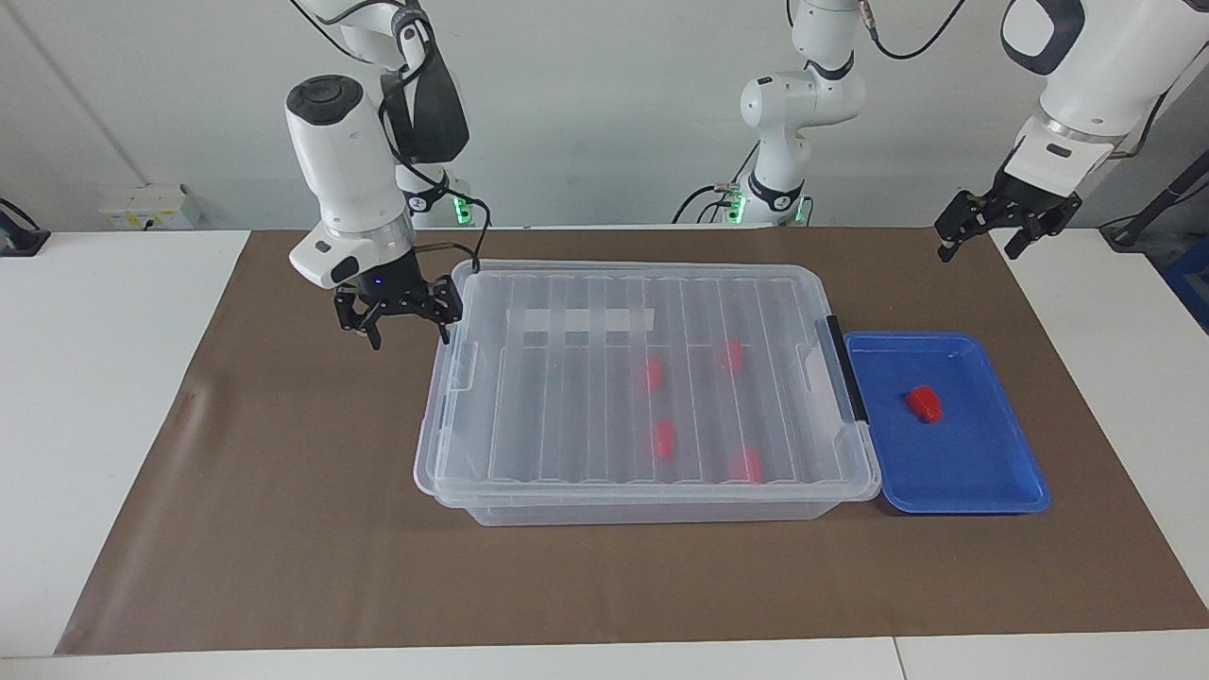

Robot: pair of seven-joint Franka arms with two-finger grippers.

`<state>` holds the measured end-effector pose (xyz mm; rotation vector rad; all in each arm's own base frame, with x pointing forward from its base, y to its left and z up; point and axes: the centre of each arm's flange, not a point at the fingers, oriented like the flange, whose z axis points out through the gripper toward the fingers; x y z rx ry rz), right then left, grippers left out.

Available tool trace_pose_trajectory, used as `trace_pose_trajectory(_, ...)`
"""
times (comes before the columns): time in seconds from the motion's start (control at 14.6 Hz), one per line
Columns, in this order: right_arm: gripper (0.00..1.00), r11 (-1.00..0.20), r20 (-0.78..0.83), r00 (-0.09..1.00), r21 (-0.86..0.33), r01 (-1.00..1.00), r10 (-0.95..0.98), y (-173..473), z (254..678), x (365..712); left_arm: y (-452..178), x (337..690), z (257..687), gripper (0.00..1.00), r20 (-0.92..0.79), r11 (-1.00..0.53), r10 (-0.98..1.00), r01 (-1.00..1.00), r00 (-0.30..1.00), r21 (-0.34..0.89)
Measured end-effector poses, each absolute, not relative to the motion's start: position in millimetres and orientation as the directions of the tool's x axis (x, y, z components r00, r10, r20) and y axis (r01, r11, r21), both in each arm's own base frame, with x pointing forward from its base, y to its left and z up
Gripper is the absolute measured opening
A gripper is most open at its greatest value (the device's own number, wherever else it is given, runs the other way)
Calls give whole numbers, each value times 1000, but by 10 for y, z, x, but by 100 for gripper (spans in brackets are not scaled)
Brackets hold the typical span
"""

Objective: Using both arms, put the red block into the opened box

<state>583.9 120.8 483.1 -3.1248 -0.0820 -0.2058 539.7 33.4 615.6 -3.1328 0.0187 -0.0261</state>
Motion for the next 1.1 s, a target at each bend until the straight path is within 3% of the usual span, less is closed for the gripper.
trace_pose_trajectory(0.41, 100, -999, 114, 992, -7, 50, 49, 1236, 4570, 5930, 541, 5648, 5395, 100, 188, -999, 40, 44, 981, -17)
trace_pose_trajectory(0.68, 100, -999, 113, 993, -7, 48, 47, 1228, 4561, 5934, 769, 5859, 4468, 100, 223, -997, 74, 79, 972, -16)
trace_pose_trajectory(0.89, 100, -999, 120, 992, -5, 39, 38, 1169, 4567, 5952, 891, 5751, 3680, 100, 230, -995, 96, 102, 968, -14)
trace_pose_trajectory(1.1, 100, -999, 128, 991, 21, 47, 50, 1132, 4568, 5966, 890, 5699, 3230, 100, 177, -991, 129, 132, 976, -5)
